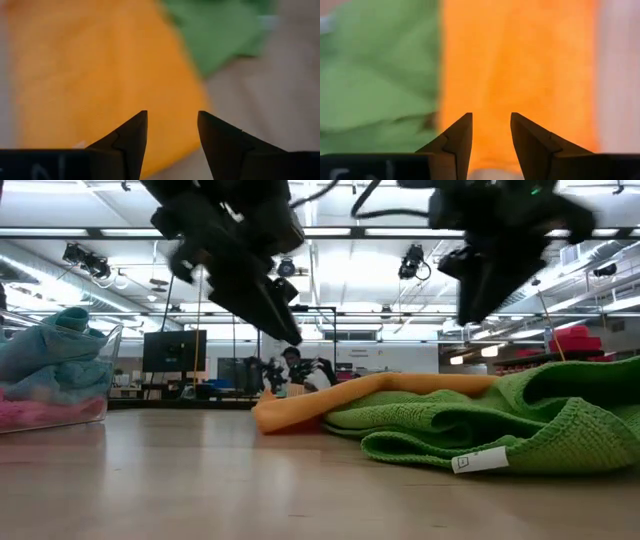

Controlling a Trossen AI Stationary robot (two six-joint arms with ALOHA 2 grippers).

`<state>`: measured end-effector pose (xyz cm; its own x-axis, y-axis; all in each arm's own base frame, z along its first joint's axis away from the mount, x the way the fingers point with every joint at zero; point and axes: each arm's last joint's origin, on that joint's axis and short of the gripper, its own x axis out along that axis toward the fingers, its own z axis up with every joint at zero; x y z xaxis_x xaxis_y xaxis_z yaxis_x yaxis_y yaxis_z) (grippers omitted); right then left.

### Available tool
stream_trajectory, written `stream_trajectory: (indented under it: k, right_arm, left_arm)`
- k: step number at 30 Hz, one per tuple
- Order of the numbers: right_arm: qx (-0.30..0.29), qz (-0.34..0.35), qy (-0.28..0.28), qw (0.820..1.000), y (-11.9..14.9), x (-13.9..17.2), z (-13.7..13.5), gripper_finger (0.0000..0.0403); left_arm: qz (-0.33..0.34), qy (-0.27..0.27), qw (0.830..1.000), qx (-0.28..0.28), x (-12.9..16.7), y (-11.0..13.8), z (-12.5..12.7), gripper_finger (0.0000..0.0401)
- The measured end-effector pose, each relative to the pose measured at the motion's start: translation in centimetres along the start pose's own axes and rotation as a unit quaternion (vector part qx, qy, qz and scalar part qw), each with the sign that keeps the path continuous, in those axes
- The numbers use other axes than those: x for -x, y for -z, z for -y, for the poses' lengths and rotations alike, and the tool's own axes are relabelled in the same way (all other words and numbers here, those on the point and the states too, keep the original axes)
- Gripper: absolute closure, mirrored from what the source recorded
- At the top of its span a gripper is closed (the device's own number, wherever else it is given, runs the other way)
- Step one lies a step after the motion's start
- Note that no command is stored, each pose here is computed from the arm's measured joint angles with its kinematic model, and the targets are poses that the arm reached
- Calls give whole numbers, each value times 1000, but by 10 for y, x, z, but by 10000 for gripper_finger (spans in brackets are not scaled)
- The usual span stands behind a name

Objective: Fold microfiber towels
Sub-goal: Fold the left yellow microfiber cloth

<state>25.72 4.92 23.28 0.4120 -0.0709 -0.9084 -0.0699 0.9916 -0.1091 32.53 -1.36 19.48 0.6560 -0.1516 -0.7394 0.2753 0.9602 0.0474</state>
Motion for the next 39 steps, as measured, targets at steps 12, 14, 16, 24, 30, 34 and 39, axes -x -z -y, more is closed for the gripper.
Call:
stream_trajectory:
  k: [12, 14, 16, 24, 30, 34, 39]
  right_arm:
    - [-55, 2, 71, 996, 4, -24, 50, 287]
    - [-57, 4, 68, 996, 4, -25, 53, 290]
    - [-57, 10, 69, 996, 3, -25, 54, 292]
    - [-28, 25, 53, 998, 1, -25, 53, 295]
    - [-28, 27, 69, 997, 19, -45, 69, 296]
    - [-63, 36, 92, 993, 36, -59, 89, 296]
    - [-109, 51, 113, 986, 56, -70, 112, 296]
  left_arm:
    - [-36, -93, 991, 92, -38, 28, -50, 263]
    - [-53, -97, 988, 104, -43, 37, -57, 271]
    - [-73, -109, 984, 117, -45, 45, -65, 280]
    - [-144, -201, 956, 159, -36, 68, -93, 315]
    - [-148, -208, 954, 154, -29, 70, -100, 340]
    - [-137, -237, 952, 137, -18, 62, -101, 358]
    - [-107, -249, 954, 128, -2, 51, -101, 378]
